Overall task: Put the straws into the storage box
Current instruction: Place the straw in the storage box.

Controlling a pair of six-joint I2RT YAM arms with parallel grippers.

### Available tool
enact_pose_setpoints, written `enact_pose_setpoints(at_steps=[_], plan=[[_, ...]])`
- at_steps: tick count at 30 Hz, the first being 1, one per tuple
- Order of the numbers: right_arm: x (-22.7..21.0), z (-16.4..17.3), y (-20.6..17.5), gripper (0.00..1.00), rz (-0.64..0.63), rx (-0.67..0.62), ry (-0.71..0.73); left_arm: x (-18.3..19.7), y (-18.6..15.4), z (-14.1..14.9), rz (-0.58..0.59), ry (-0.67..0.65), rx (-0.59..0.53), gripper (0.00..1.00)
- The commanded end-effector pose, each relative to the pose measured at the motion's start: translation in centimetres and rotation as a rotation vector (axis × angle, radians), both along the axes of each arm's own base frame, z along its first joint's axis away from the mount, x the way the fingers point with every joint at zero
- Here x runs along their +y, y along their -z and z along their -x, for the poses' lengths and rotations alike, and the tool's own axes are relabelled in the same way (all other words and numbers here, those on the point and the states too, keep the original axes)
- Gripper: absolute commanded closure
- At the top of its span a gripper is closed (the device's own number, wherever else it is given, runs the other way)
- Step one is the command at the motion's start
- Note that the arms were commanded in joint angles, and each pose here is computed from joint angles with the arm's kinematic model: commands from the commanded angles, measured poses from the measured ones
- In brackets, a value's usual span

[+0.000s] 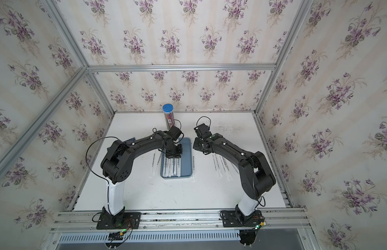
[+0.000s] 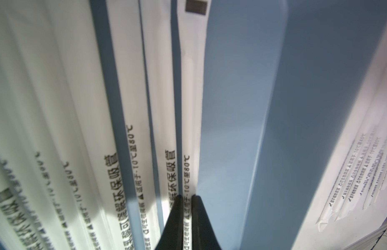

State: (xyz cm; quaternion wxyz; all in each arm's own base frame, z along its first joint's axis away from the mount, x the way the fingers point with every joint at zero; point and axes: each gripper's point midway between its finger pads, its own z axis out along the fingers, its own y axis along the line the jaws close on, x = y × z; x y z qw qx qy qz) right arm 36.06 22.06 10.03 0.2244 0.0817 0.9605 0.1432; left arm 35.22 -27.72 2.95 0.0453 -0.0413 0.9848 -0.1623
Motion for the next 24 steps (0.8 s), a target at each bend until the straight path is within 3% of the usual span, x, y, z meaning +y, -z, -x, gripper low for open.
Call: enact_pose_setpoints(at_steps=[1, 11, 24], plan=[[0.1, -0.1, -0.3, 0.68, -0.004, -0.009, 0.000, -0.1, 0.2, -0.5, -0.005, 0.014, -0.016, 0.89], [0.1, 0.0, -0.1, 0.68, -0.005, -0.007, -0.003, 0.2, 0.3, -0.1, -0.007, 0.014, -0.004, 0.81], [0.4, 2.2, 4.3, 0.68, 0.091, 0.075, -0.041, 1.8, -7.0, -0.1, -0.026, 0.069, -0.147, 0.68]])
